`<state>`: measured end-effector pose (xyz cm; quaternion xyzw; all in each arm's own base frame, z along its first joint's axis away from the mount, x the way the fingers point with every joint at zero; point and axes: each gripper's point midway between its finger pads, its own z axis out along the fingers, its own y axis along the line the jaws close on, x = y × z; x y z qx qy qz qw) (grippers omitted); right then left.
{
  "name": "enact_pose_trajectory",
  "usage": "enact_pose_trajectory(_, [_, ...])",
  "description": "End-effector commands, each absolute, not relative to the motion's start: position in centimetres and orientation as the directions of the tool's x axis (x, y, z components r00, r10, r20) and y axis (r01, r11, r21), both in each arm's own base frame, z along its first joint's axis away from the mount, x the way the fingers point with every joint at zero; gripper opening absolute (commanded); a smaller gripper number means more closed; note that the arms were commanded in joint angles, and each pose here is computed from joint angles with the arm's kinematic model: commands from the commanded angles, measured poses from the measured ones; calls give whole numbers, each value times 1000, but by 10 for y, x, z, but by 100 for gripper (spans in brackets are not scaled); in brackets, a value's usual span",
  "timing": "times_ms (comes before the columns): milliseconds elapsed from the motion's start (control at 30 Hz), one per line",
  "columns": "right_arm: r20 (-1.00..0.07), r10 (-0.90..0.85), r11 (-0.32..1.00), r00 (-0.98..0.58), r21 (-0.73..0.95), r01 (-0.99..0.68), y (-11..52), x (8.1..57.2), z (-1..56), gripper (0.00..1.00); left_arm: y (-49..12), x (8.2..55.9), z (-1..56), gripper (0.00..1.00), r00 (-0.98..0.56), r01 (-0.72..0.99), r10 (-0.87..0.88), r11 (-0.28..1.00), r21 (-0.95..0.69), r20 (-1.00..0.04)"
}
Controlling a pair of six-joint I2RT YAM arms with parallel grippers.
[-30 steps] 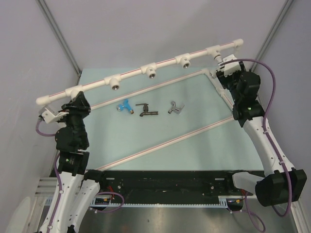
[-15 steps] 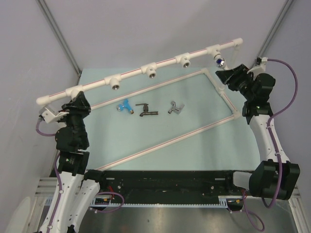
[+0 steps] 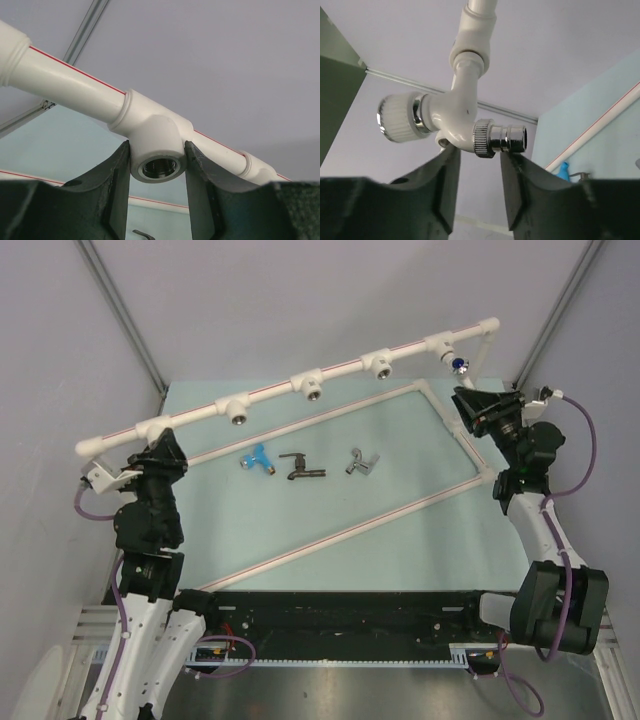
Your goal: Install the water faucets
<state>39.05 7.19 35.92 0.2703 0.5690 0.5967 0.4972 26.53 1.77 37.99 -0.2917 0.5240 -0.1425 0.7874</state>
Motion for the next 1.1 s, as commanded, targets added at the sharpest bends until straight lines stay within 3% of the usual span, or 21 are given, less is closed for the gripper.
enact_pose_trajectory(0, [-379,905,283,-193,875,-392,49,379,394,48,4,270,363,0,331,-64,-514,825,-562,-791])
enact_pose_trajectory(33, [-409,896,319,-173,864,-391,45,377,394,59,3,271,363,0,329,-64,-512,826,-560,-793])
enact_pose_trajectory(133, [-533,839,460,-111,802,-380,40,371,398,76,3,271,363,0,328,-65,-512,826,-560,-794])
enact_pose_trajectory(233, [-672,740,618,-42,703,-352,34,364,404,85,3,272,361,0,325,-67,-512,827,-559,-796])
enact_pose_trajectory(400, [-839,537,820,88,495,-288,20,352,415,88,3,272,362,0,323,-64,-514,826,-561,-794])
enact_pose_trajectory(567, [-941,294,945,168,259,-201,15,347,424,89,3,273,360,0,322,-67,-513,826,-559,-796])
enact_pose_trajectory(733, [-970,-76,990,230,-100,-96,16,349,429,94,2,273,361,0,323,-60,-516,825,-562,-793])
enact_pose_trajectory(767, [-953,-200,974,227,-219,-62,10,350,427,95,2,273,360,0,322,-61,-515,826,-560,-795])
enact_pose_trajectory(867, [-908,-349,924,233,-374,-74,21,356,422,98,2,273,361,0,321,-60,-516,826,-561,-794])
enact_pose_trajectory(1067, [-856,-438,871,276,-480,-106,39,374,419,98,3,272,361,0,326,-64,-513,826,-560,-794])
